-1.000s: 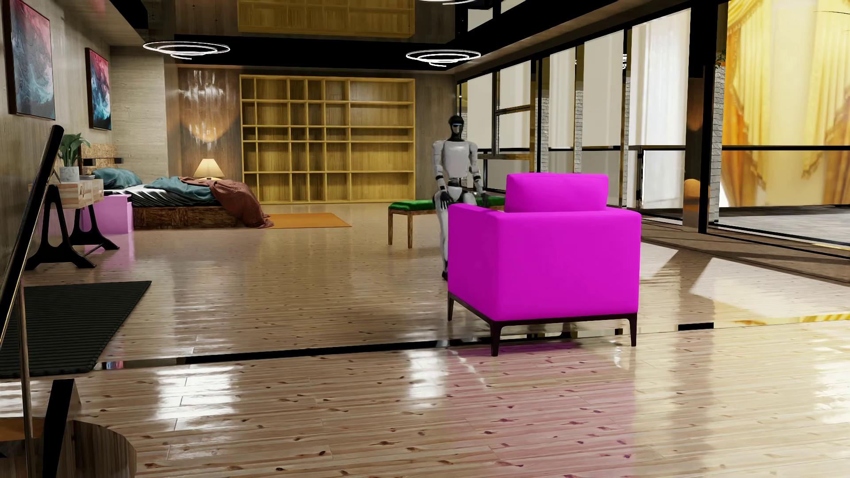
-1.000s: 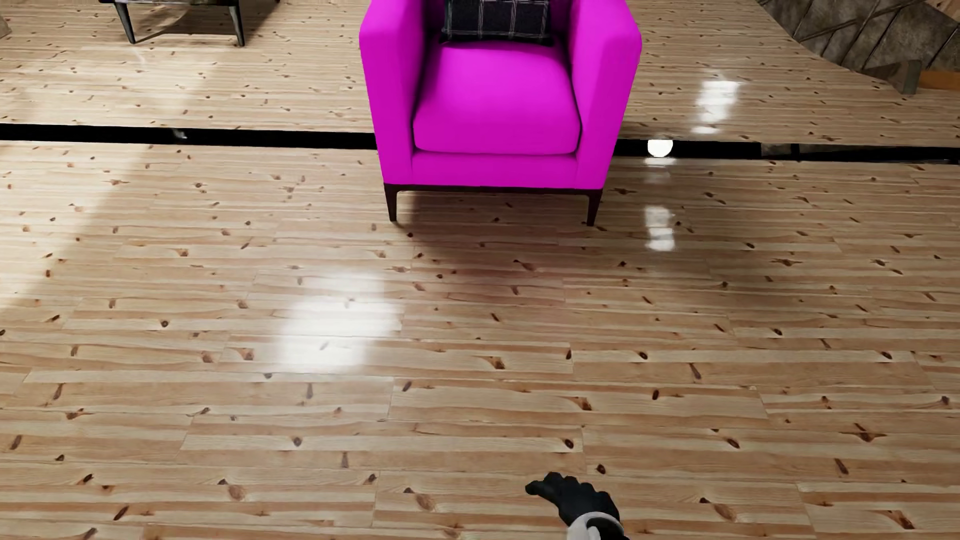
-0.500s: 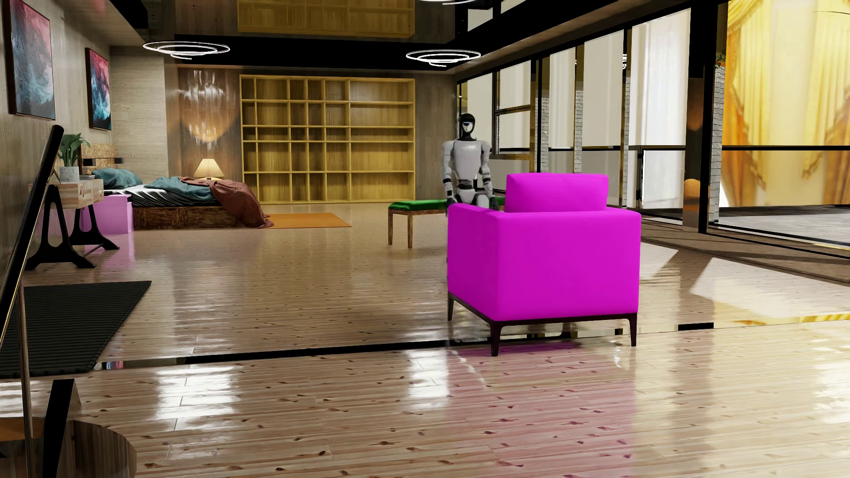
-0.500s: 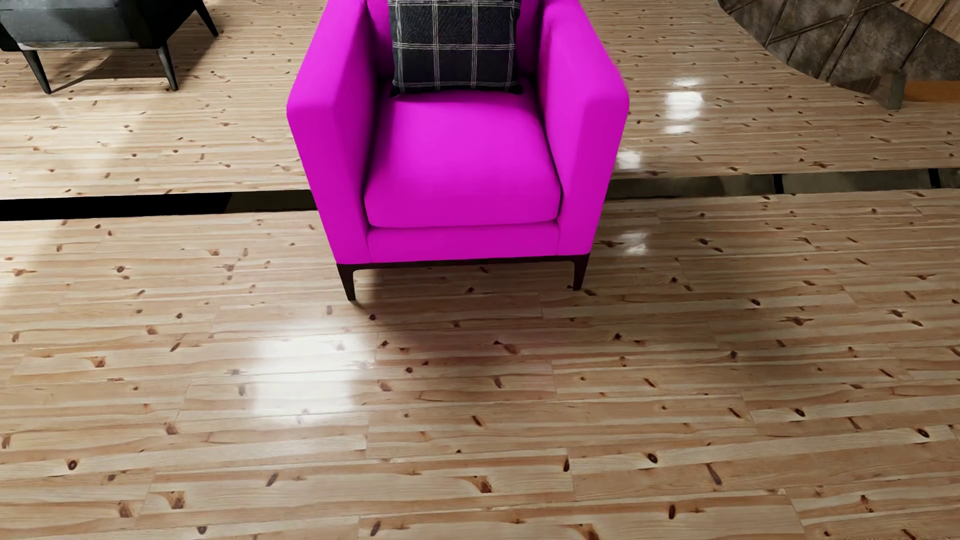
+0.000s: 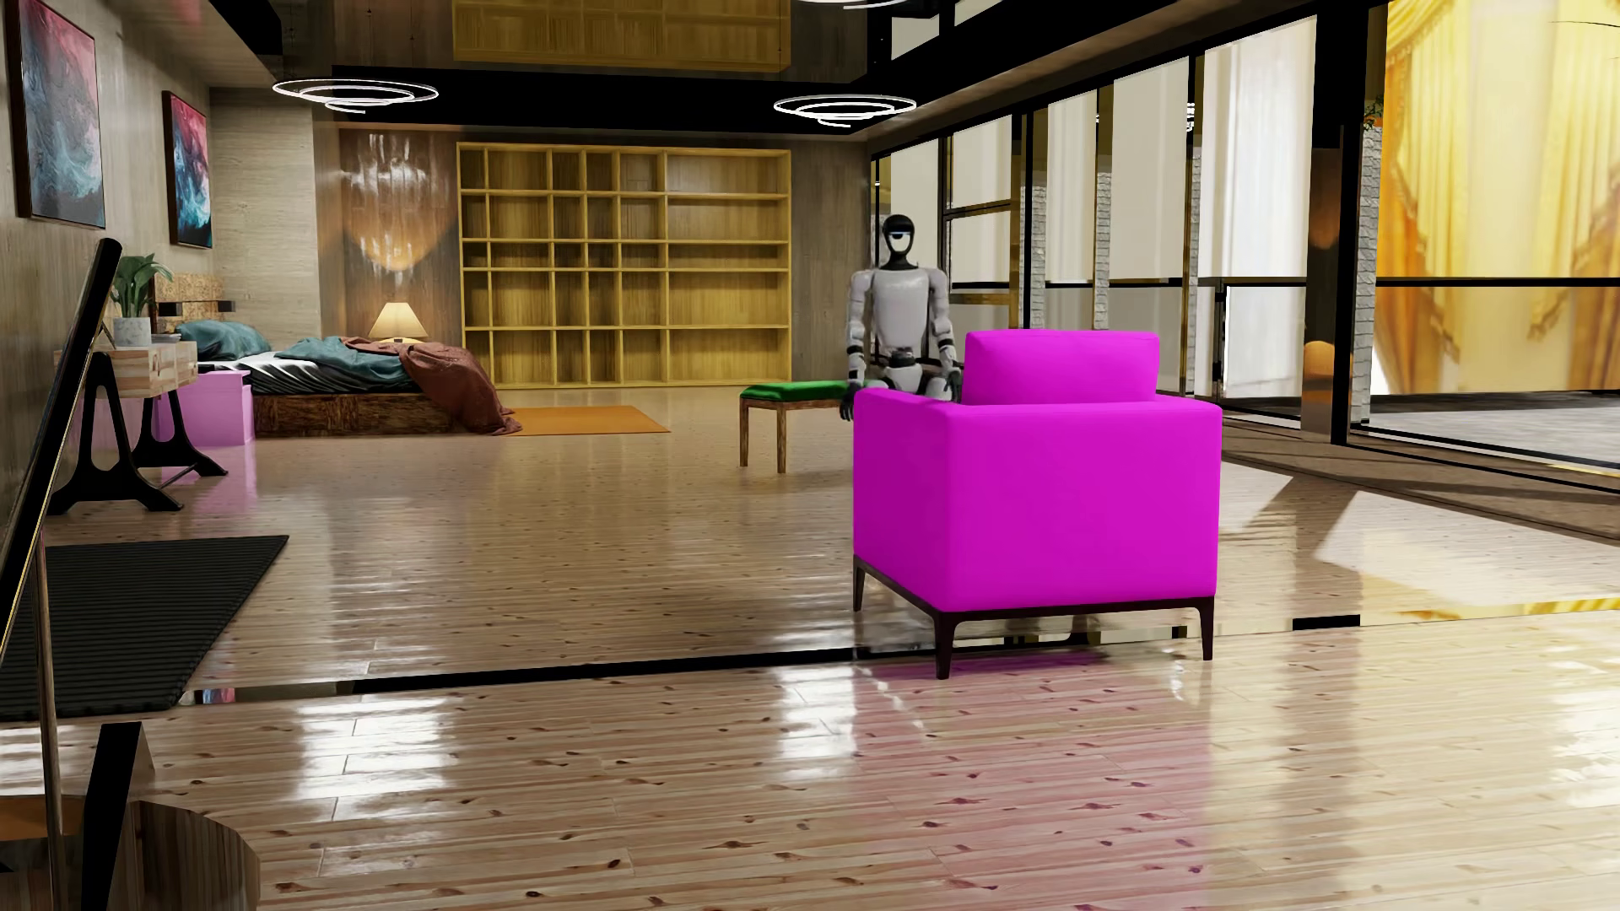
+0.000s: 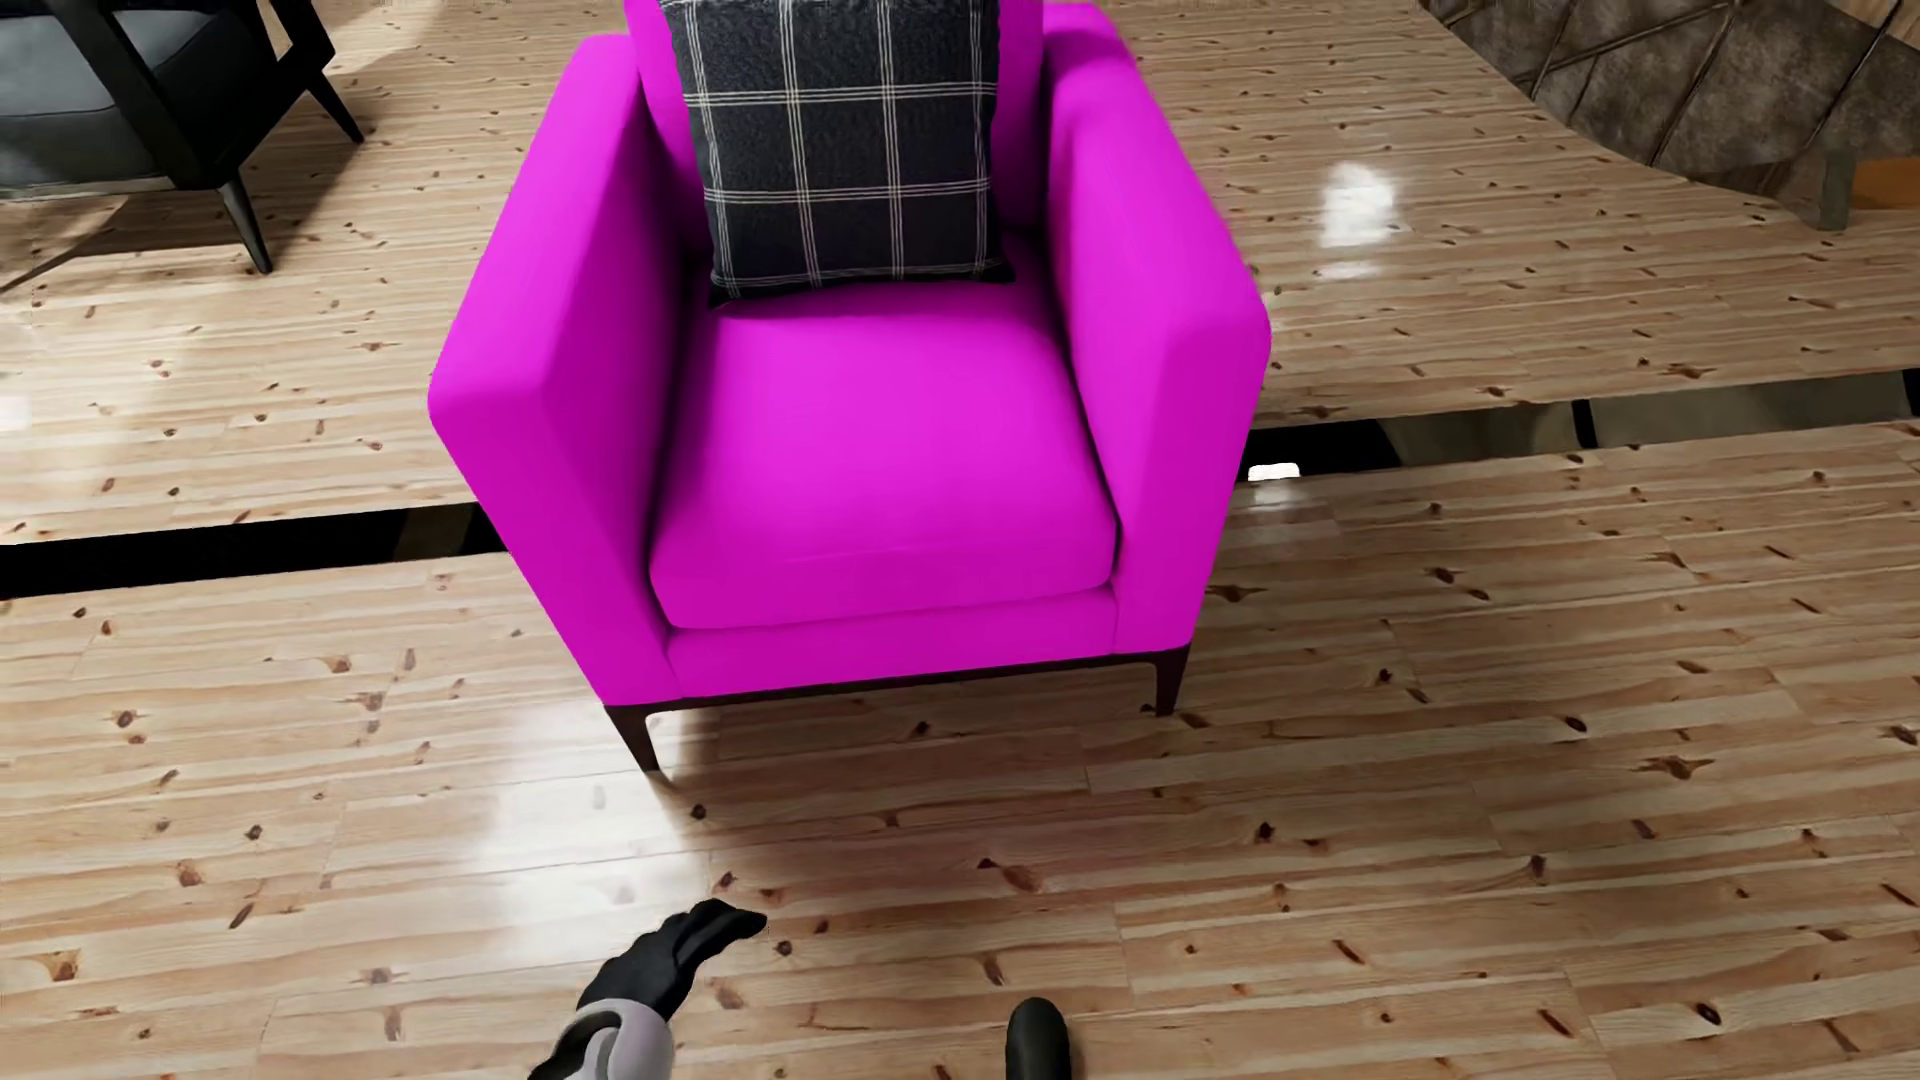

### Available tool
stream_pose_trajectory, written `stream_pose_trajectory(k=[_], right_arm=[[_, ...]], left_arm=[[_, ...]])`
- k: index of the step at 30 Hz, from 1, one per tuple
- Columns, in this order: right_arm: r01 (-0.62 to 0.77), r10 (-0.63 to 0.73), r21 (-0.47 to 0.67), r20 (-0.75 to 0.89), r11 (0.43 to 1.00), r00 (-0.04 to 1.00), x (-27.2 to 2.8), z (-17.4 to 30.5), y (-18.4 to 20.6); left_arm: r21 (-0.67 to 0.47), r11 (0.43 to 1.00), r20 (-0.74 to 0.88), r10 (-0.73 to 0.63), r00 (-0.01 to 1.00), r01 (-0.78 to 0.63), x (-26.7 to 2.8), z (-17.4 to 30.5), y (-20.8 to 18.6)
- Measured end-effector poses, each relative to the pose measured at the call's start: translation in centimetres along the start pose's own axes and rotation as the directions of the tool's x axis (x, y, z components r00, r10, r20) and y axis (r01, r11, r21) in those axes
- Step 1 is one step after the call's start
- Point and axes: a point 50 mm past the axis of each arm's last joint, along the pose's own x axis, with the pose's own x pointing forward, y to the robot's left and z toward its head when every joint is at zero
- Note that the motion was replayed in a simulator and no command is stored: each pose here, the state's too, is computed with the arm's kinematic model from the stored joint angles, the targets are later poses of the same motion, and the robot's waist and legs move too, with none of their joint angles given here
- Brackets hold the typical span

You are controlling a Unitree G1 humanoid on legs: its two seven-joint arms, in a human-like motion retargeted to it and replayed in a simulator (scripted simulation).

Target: Walk towards the pink armchair

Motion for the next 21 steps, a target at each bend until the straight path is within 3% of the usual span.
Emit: stream_pose_trajectory(k=[3,5,8,10,13,17,21], right_arm=[[-0.065,0.062,-0.029,-0.101,0.997,0.993,-0.8,-0.2,2.6],[-0.108,0.103,-0.036,-0.113,0.994,0.988,-0.8,0.3,3.1],[-0.132,0.135,-0.071,0.051,0.989,0.989,0.0,3.1,1.9],[-0.115,0.138,-0.152,0.158,0.982,0.978,0.9,4.7,0.1],[0.003,0.049,-0.241,0.208,0.971,0.977,2.3,6.5,-3.7],[0.163,-0.128,-0.133,0.239,0.978,0.963,3.1,8.2,-8.5],[0.238,-0.205,-0.078,0.299,0.968,0.932,2.9,8.9,-10.3]], left_arm=[[-0.034,0.998,-0.121,-0.050,0.991,0.047,-1.1,-2.3,-2.0],[-0.023,0.986,-0.172,-0.166,0.971,0.165,-2.1,-3.8,-3.8],[0.121,0.954,-0.119,-0.262,0.958,0.276,-2.7,-5.0,-3.8],[0.099,0.970,-0.159,-0.204,0.966,0.222,-3.2,-6.1,-3.3],[-0.033,0.992,-0.251,-0.128,0.959,0.124,-4.0,-7.4,-3.3],[-0.047,0.989,-0.233,-0.146,0.961,0.139,-4.2,-7.1,-3.5],[-0.027,0.988,-0.194,-0.155,0.969,0.153,-3.4,-5.5,-3.6]])
